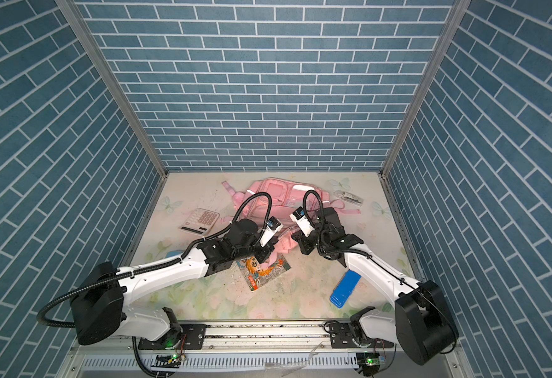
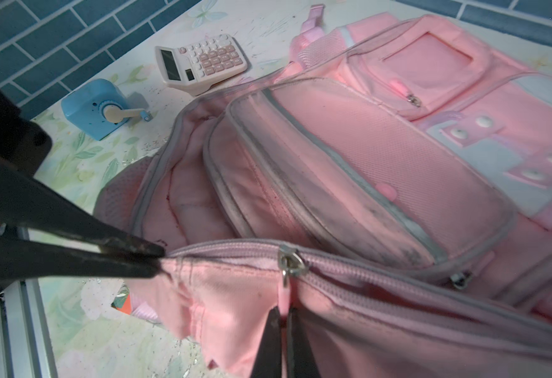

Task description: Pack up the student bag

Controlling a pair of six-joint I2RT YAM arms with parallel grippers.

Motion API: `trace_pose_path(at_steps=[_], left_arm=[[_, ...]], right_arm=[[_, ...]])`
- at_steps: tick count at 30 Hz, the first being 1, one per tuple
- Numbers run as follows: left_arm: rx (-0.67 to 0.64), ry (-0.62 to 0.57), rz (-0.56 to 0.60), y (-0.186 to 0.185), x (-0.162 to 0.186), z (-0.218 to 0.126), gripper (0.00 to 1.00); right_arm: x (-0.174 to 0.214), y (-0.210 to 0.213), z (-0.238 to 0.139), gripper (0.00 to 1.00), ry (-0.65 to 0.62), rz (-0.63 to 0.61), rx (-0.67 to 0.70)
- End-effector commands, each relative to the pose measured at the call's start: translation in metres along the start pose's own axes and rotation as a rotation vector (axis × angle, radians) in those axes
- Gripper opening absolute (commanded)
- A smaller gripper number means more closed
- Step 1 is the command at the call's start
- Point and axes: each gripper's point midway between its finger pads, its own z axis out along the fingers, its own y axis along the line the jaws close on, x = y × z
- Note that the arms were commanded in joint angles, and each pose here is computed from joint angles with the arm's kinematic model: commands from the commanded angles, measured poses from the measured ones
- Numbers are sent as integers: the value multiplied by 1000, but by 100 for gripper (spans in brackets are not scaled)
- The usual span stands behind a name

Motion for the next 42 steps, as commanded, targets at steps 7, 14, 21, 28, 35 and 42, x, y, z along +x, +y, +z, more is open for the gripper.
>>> trace_pose_path(at_steps=[7,14,21,28,35,42], left_arm=[[88,-185,-71,-28,-71,1,15],[92,-161,38,3,-52,-31,51],[93,0,238,44,-30,-15,55],[191,182,389,49,2,28,59],[195,259,403,53,29,55,61],[49,327,402,69,39,87,61]], right_arm=[[-8,30,-23,0,-95,-50,-105],[2,17,-27,0,-135,-49,-6],[13,11,-17,0,-74,-60,0],[17,13,-15,0,-66,-53,-11],[21,11,-15,0,-57,-41,1],[22,9,-12,0,-42,-33,1]])
